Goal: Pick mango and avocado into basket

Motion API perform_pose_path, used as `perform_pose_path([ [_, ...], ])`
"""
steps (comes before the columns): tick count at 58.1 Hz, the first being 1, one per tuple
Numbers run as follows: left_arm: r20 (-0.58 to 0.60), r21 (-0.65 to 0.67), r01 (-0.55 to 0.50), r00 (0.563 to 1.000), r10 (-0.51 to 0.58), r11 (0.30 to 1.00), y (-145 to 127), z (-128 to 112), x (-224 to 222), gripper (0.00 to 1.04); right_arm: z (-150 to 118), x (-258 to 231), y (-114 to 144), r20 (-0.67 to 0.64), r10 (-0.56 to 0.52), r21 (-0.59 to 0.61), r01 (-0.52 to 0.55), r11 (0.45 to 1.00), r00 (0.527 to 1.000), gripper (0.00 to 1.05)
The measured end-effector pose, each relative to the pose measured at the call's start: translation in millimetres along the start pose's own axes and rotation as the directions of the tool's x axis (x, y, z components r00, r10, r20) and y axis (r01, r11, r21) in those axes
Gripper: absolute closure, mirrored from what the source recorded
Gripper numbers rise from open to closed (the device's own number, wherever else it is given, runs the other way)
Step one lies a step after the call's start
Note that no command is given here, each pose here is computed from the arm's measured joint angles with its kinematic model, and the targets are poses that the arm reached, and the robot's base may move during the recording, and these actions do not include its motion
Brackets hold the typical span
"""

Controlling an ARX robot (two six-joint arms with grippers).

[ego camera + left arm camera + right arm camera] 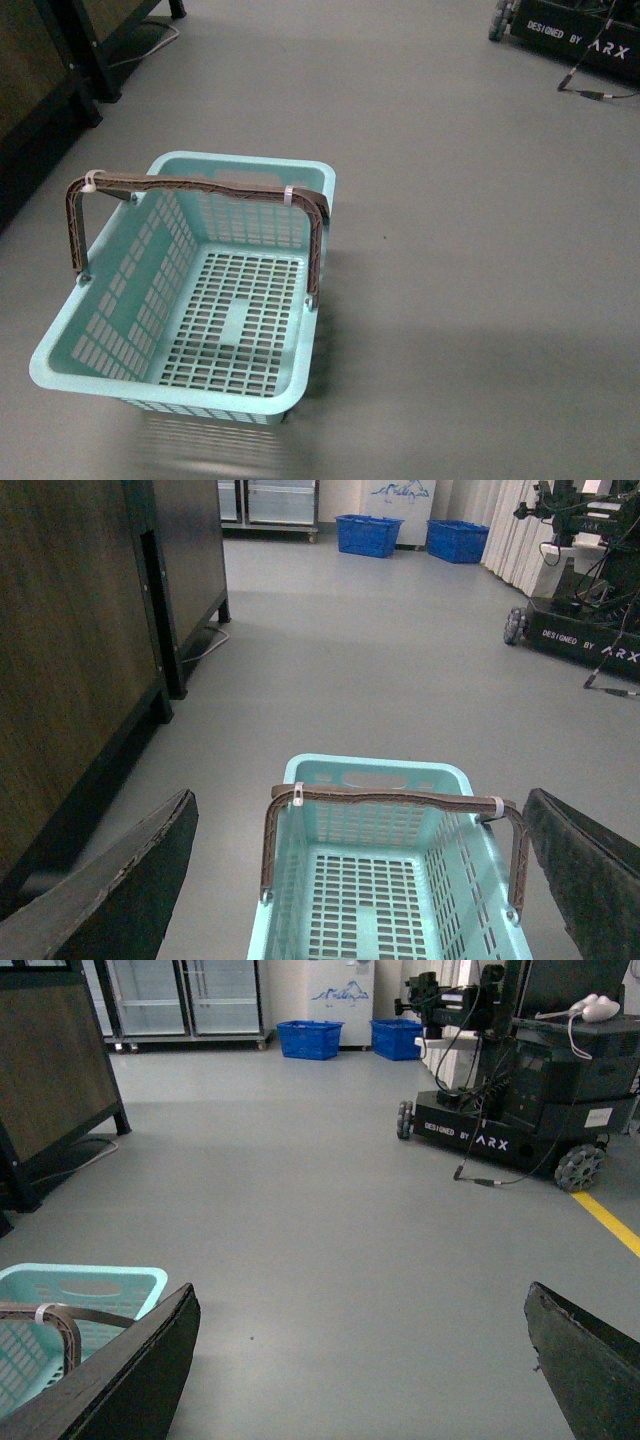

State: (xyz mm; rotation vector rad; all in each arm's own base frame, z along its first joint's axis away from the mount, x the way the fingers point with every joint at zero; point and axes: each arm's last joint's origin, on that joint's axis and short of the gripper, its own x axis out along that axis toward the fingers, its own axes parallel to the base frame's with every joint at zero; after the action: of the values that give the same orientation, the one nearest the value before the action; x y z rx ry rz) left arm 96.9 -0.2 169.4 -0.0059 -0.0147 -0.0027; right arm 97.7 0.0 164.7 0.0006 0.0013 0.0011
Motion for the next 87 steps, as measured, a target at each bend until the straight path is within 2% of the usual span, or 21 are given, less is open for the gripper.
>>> perform_pose_path([
  [3, 0.0, -0.001, 0.0, 1.0, 0.0, 1.0, 0.0, 0.0, 0.0, 0.08, 0.0, 0.0, 0.0, 0.0, 0.0, 0.0, 0.0, 1.0, 1.0, 0.08],
  [82, 0.0, 0.0, 0.0, 1.0, 0.0, 1.0, 0.0, 0.0, 0.0, 0.07, 0.0, 0.0, 0.0, 0.0, 0.0, 0.0, 0.0, 1.0, 1.0, 0.08],
  [87, 0.046, -0.069, -0.172, 0.983, 0.175, 0.983, -0.8, 4.8, 1.3, 0.07, 0.0, 0.0, 0.0, 0.0, 0.0, 0.0, 0.0, 1.0, 1.0, 0.08],
])
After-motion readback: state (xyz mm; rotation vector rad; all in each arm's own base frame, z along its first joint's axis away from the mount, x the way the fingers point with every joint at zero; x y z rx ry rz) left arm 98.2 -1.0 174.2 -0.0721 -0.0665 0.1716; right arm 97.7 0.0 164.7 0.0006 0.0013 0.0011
